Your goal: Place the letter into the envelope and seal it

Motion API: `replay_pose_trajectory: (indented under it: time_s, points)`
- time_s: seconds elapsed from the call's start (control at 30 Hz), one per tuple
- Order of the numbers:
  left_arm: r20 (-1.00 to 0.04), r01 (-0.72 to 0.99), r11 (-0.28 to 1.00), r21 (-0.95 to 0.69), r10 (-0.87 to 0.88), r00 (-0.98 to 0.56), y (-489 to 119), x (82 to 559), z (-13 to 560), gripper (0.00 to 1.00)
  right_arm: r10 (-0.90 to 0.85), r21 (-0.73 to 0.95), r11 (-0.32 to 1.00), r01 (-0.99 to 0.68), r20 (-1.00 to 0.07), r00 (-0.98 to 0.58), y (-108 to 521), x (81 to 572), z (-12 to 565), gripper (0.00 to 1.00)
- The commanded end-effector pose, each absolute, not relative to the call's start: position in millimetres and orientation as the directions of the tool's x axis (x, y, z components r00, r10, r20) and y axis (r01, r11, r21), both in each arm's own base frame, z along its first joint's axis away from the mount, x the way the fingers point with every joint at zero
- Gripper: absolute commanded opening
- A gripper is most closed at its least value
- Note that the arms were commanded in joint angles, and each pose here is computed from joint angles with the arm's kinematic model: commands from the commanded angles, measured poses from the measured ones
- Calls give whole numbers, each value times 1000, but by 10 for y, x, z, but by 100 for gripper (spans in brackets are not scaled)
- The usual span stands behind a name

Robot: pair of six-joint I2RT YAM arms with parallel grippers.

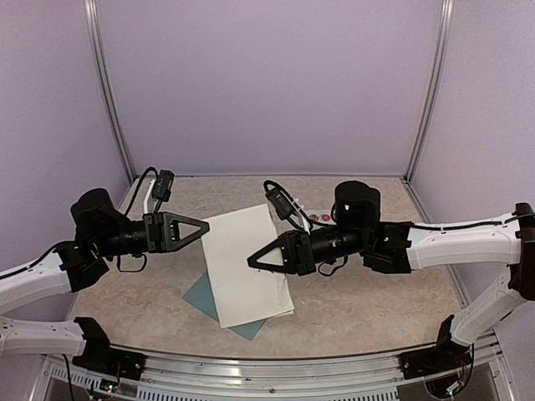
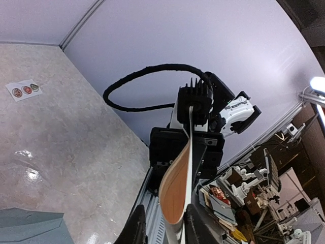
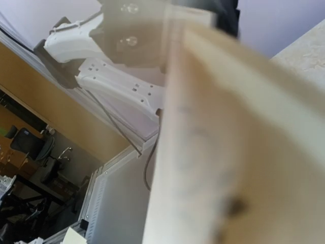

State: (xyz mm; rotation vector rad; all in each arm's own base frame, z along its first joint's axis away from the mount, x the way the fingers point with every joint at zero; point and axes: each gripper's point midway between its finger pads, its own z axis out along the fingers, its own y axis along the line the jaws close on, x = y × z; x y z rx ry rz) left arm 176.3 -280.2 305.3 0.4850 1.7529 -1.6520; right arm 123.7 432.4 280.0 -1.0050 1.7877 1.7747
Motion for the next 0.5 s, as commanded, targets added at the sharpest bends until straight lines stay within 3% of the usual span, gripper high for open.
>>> replay_pose_trajectory:
  time_s: [0.0, 0.03, 0.1, 0.13, 0.17, 0.47]
  points:
    - [-722, 719, 106, -687, -217, -658, -2752, 1768, 3259, 0, -202, 655, -100, -749, -751, -629, 4345, 1206, 2852, 0]
    - [-725, 723, 107, -683, -219, -653, -2742, 1764, 3266, 4, -202, 654, -99, -750, -751, -628, 4345, 1206, 2853, 0]
    - [-725, 718, 116, -686, -194, -661, -2732, 1759, 3235, 68, -206, 654, -95, -751, -751, -628, 4343, 1210, 2842, 0]
    - [-727, 721, 110, -685, -168, -665, -2745, 1742, 3224, 89, -215, 654, -99, -750, -750, -626, 4342, 1194, 2832, 0]
    - [-732, 725, 104, -681, -133, -668, -2764, 1713, 3214, 97, -227, 653, -102, -750, -749, -622, 4345, 1181, 2823, 0]
    - [-749, 773, 138, -619, 189, -634, -2918, 1592, 3011, 99, -388, 655, -85, -751, -716, -580, 4339, 1057, 2656, 0]
